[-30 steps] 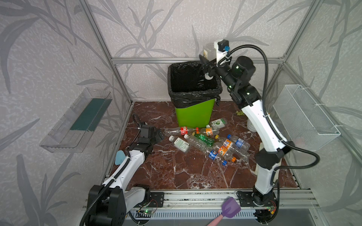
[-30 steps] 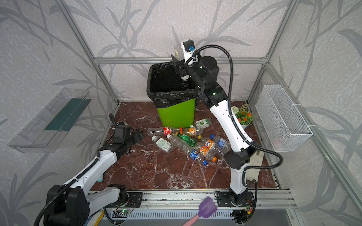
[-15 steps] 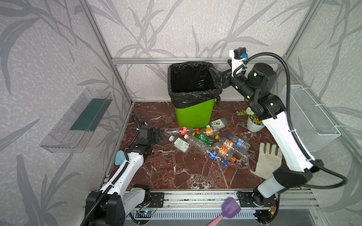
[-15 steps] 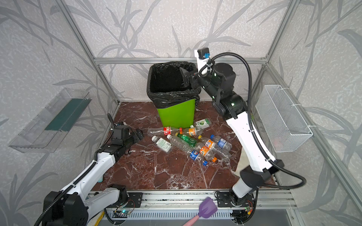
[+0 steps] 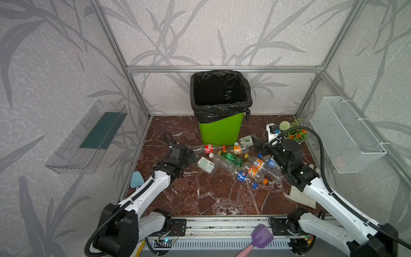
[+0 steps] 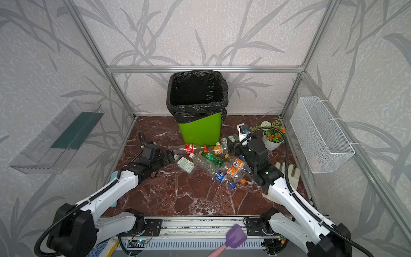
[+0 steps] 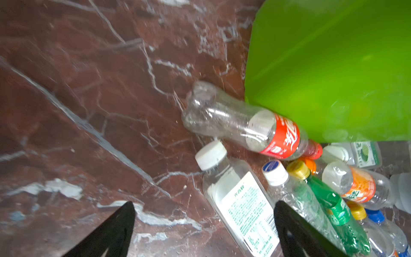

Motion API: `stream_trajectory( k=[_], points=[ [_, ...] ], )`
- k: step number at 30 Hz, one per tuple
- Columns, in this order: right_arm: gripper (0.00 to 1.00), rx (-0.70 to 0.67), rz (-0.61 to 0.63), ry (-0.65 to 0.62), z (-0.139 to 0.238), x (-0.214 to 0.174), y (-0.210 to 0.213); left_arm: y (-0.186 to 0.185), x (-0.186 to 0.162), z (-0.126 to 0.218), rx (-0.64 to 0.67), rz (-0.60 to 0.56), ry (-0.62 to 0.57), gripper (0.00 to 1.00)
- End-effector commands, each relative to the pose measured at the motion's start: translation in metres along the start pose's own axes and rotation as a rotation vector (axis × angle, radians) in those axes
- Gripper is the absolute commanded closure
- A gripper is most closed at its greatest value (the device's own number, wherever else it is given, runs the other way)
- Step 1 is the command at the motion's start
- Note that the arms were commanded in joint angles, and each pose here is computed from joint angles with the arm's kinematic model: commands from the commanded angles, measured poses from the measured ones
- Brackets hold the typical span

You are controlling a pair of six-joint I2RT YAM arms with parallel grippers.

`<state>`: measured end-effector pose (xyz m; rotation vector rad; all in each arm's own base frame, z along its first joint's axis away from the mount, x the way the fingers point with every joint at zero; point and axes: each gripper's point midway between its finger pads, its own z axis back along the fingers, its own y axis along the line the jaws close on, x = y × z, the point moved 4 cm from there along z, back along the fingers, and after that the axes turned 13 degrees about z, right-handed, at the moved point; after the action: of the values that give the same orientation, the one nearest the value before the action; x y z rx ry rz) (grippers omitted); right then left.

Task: Throw the plastic bottles in the bin
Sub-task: 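Grasp the green-label bottle with the left gripper while the right gripper returns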

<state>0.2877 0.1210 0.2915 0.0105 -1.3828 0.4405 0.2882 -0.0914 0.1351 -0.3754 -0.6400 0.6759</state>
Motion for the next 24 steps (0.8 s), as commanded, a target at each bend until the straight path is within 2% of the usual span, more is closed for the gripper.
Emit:
stream_trajectory(
  k=[1, 4, 10, 18, 24],
  points=[
    [0.01, -0.106, -0.060, 0.040, 0.015, -0.020, -0.017, -0.009, -0.015, -0.011, 0.036, 0.105, 0.065, 0.03],
    [0.00, -0.174, -0.100, 0.106, 0.026, -0.052, -0.024, -0.013, -0.025, -0.027, 0.086, 0.111, 0.115, 0.03],
    [0.00, -0.220, -0.174, 0.124, 0.039, -0.082, -0.031, -0.030, -0.034, -0.043, 0.165, 0.058, 0.148, 0.03],
    [0.00, -0.237, -0.184, 0.177, 0.039, -0.098, -0.037, -0.033, -0.040, -0.062, 0.231, 0.060, 0.172, 0.06],
    [0.01, -0.250, -0.204, 0.185, 0.039, -0.103, -0.042, -0.021, -0.045, -0.069, 0.307, 0.051, 0.189, 0.07]
  ],
)
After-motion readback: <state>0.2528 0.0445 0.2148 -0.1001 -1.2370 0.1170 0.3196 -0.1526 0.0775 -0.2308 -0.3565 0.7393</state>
